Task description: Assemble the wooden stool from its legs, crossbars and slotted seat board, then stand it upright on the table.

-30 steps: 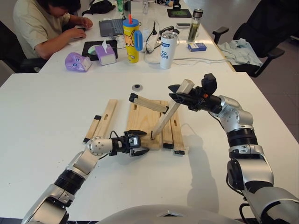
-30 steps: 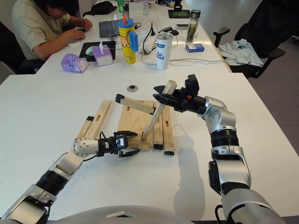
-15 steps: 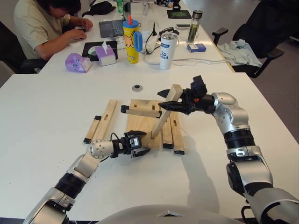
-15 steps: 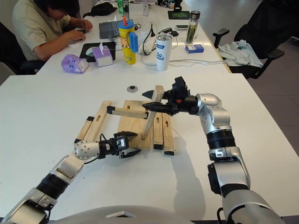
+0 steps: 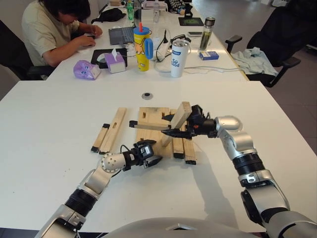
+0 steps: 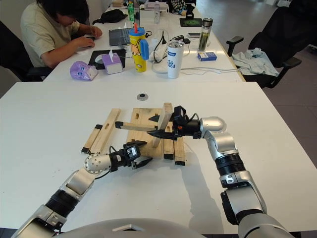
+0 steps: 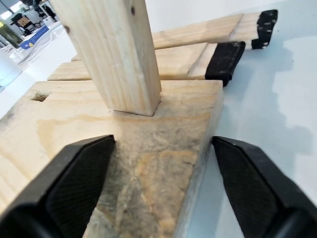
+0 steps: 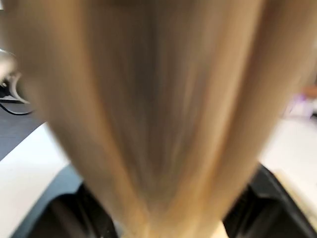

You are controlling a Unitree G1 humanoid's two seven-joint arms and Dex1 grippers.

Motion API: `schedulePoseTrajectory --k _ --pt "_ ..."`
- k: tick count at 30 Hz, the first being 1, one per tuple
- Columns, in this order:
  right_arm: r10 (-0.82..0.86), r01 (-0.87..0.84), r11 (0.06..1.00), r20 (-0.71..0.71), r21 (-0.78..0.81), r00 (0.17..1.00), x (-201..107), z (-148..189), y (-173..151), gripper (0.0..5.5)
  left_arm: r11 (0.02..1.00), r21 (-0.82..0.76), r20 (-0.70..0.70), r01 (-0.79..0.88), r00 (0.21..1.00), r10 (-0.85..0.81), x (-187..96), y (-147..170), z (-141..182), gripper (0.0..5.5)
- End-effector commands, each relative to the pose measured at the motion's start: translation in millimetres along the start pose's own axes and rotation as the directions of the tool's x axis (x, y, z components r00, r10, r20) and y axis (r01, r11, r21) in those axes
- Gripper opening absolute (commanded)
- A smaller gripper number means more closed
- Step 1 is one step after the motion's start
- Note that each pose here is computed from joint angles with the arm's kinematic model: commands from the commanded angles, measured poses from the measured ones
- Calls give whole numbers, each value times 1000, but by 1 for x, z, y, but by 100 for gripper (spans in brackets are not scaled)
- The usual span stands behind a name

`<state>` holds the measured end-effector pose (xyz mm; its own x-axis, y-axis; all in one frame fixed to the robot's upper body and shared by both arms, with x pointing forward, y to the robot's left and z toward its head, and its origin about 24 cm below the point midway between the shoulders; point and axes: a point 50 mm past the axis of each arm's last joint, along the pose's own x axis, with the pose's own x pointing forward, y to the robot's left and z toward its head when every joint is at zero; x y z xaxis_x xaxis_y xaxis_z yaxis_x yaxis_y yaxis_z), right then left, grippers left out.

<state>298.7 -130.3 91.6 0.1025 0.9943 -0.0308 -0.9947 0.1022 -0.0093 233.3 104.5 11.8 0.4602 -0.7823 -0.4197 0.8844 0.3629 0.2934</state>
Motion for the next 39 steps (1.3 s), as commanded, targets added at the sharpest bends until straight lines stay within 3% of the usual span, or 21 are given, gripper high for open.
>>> schedulePoseTrajectory --k 1,4,7,11,14,15,20,21,25,28,35,39 --pt "-70 69 990 -2 -121 998 -9 24 -13 334 975 -219 -354 33 929 -110 -4 -47 -66 365" --pt "-128 107 981 -130 -159 983 -37 24 -6 334 976 -217 -391 -13 917 -75 -5 -45 -69 365" --pt "-224 184 972 -335 -148 915 -78 1 9 334 977 -211 -414 -40 909 -52 -11 -43 -75 365" --pt "-402 404 912 -343 -69 849 -103 -21 25 334 979 -203 -414 -7 907 -80 -23 -43 -80 365" --pt "-548 590 807 -359 10 756 -77 -35 41 334 983 -185 -435 12 896 -93 -37 -38 -85 365" --pt "-523 578 813 -343 73 780 -60 -34 51 334 984 -176 -444 14 891 -92 -42 -34 -87 365" --pt "-641 712 643 -310 282 702 -14 -25 81 334 988 -154 -474 3 877 -76 -53 -21 -91 365" --pt "-642 717 633 -319 293 697 -6 -23 85 334 987 -158 -476 -3 876 -74 -53 -22 -92 365" --pt "-684 830 441 -470 342 558 1 -34 85 334 985 -171 -473 -8 878 -75 -49 -29 -92 365" --pt "-673 844 400 -511 356 535 10 -32 83 334 985 -174 -464 -2 882 -80 -46 -31 -89 365" --pt "-640 848 400 -557 347 529 26 -33 79 334 988 -155 -451 14 889 -83 -40 -27 -86 365" --pt "-630 904 355 -654 237 419 15 -43 76 334 988 -152 -441 7 895 -74 -37 -27 -83 365"
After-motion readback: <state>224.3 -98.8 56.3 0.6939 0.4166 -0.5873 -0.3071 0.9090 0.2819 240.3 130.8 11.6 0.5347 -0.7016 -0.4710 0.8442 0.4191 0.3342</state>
